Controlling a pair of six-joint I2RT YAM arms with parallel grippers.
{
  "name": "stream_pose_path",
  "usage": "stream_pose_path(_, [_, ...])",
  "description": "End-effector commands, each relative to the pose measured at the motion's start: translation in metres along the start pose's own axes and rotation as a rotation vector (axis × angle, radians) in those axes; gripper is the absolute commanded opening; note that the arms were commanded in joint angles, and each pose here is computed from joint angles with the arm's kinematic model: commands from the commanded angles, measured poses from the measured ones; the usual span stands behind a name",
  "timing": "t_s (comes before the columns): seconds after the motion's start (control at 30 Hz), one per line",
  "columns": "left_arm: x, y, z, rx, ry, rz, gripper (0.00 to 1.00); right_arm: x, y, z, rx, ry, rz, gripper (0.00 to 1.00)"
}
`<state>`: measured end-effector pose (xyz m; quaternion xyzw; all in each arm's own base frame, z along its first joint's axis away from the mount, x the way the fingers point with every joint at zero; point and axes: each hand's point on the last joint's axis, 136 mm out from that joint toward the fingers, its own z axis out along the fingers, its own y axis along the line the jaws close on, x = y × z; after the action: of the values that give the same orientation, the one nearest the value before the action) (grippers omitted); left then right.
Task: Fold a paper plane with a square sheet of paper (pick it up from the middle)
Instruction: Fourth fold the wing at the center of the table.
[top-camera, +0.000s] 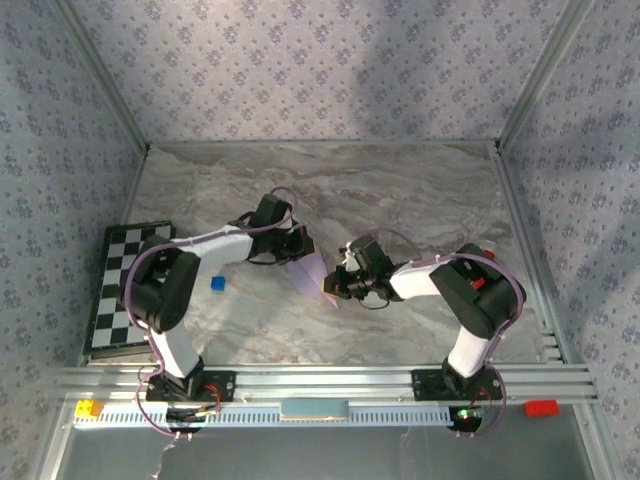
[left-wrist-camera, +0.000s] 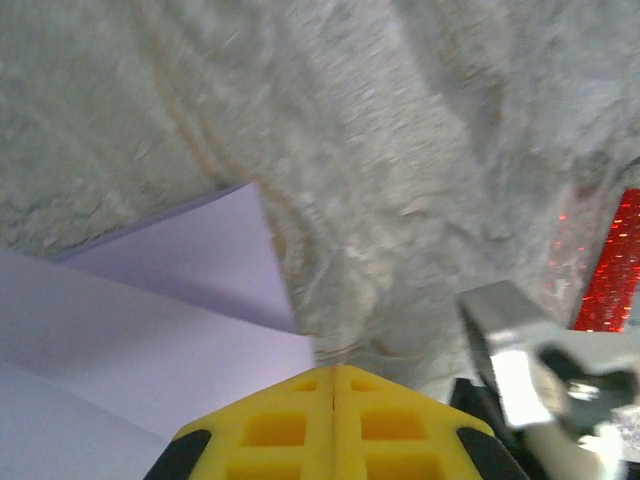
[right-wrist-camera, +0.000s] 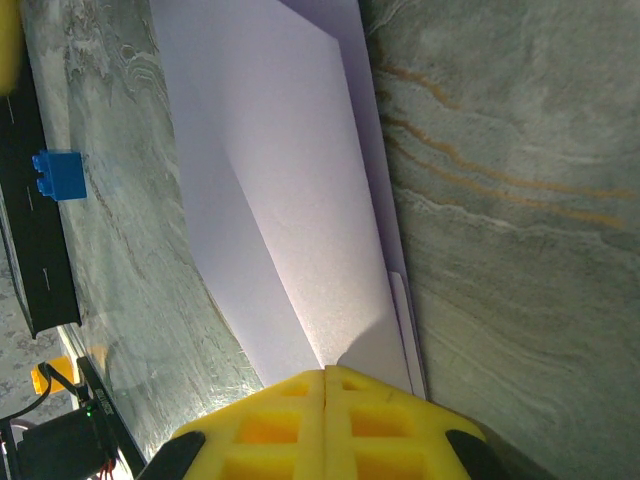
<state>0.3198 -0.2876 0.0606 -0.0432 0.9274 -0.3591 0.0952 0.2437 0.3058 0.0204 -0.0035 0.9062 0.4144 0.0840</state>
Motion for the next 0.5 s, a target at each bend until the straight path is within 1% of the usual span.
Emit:
stream_pose_path(0.0, [0.006,0.024,0.014,-0.030,0.031,-0.043,0.02,0.031,-0.043,0.000,0.159,0.092,0.092,0.00])
stream_pose_path(0.13, [0.011,0.044,0.023,-0.052,0.048,-0.071,0.01,0.019,-0.026,-0.004,0.123,0.068,0.056,0.00])
stream_pose_path(0.27, [0.017,0.060,0.025,-0.066,0.056,-0.094,0.00,0.000,0.011,-0.011,0.047,0.038,-0.007,0.00])
stream_pose_path(0.37, [0.019,0.064,0.024,-0.069,0.054,-0.095,0.00,-0.009,0.031,-0.010,0.031,0.046,-0.048,0.00])
stream_pose_path(0.47, [0.020,0.062,0.024,-0.058,0.058,-0.091,0.00,-0.016,0.031,-0.001,0.054,0.055,-0.052,0.00])
